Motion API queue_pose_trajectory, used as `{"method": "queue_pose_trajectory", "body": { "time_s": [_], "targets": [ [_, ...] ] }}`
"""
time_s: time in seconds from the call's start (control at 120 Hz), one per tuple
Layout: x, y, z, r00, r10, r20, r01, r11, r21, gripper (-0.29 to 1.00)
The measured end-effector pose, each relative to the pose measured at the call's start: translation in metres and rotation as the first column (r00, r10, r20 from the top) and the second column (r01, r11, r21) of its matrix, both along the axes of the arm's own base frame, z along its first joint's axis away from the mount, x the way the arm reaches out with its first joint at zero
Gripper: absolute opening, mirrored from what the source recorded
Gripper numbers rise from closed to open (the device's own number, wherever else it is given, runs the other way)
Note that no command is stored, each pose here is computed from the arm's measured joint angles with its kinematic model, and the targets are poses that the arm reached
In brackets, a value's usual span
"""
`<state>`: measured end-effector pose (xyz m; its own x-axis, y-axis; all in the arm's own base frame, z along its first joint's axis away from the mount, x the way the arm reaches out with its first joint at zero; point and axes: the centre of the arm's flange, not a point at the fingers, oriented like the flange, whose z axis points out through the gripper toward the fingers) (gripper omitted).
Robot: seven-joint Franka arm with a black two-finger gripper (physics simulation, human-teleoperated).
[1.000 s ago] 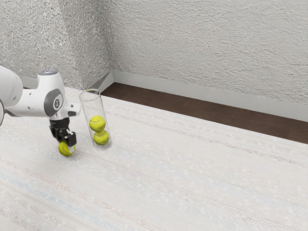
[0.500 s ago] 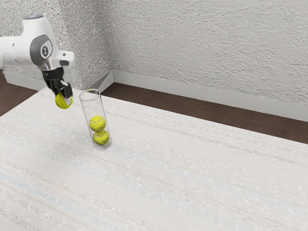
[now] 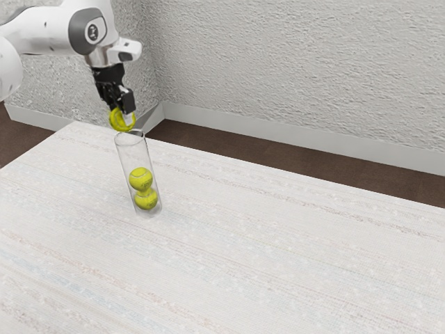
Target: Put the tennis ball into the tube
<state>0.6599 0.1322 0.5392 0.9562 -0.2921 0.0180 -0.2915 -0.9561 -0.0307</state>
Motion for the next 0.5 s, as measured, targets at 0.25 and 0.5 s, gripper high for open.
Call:
{"method": "queue_pose_trajectory", "body": {
  "time_s": [0.25,0.5],
  "targets": [
    [-0.001,-0.013,-0.011,0.999,0.012,-0.032,-0.013,1.000,-0.006,0.36],
    [-0.002,-0.013,-0.012,0.999,0.036,-0.031,-0.037,0.999,-0.008,0.56]
  ]
}}
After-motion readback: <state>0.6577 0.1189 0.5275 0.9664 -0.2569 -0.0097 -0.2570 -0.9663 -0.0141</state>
